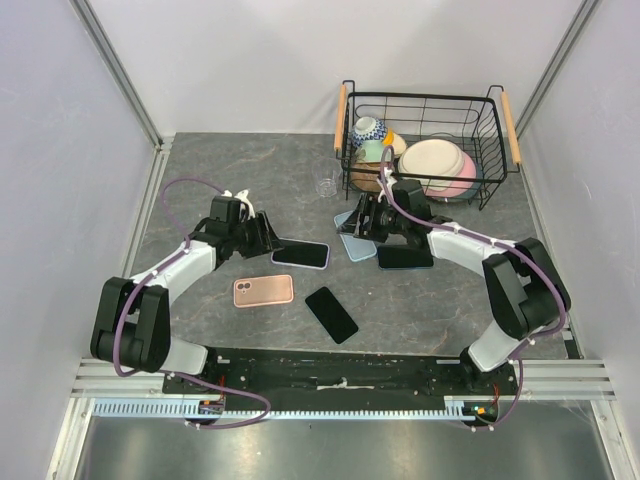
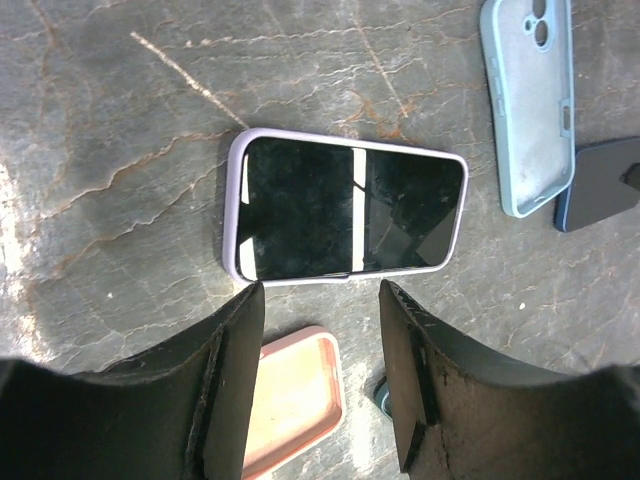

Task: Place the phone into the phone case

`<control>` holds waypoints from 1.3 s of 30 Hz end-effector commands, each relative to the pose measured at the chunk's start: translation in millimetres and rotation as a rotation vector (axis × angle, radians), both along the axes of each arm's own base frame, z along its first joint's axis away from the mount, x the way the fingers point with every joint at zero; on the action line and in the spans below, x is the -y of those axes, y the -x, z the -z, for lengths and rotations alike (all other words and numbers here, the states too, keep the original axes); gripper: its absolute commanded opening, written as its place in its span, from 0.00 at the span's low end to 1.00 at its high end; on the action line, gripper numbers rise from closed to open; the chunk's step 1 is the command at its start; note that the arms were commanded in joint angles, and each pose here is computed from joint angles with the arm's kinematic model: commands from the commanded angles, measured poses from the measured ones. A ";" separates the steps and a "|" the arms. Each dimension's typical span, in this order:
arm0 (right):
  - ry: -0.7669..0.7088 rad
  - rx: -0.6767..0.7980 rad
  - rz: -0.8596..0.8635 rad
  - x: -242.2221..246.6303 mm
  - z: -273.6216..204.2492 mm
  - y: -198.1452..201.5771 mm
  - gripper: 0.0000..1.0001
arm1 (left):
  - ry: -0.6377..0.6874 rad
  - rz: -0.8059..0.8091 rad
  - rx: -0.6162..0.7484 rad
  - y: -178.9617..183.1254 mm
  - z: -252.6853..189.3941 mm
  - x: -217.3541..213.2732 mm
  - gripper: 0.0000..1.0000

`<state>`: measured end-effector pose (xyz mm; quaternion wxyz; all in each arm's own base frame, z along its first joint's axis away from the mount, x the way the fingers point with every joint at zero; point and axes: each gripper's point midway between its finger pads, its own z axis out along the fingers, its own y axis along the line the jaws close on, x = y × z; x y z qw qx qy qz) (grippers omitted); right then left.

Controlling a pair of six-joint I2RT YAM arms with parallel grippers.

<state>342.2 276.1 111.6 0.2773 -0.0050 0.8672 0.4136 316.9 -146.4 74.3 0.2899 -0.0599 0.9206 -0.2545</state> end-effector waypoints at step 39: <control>0.019 -0.144 -0.203 -171.0 106.4 9.2 0.31 | 0.080 0.023 0.226 28.8 -85.1 -3.1 0.57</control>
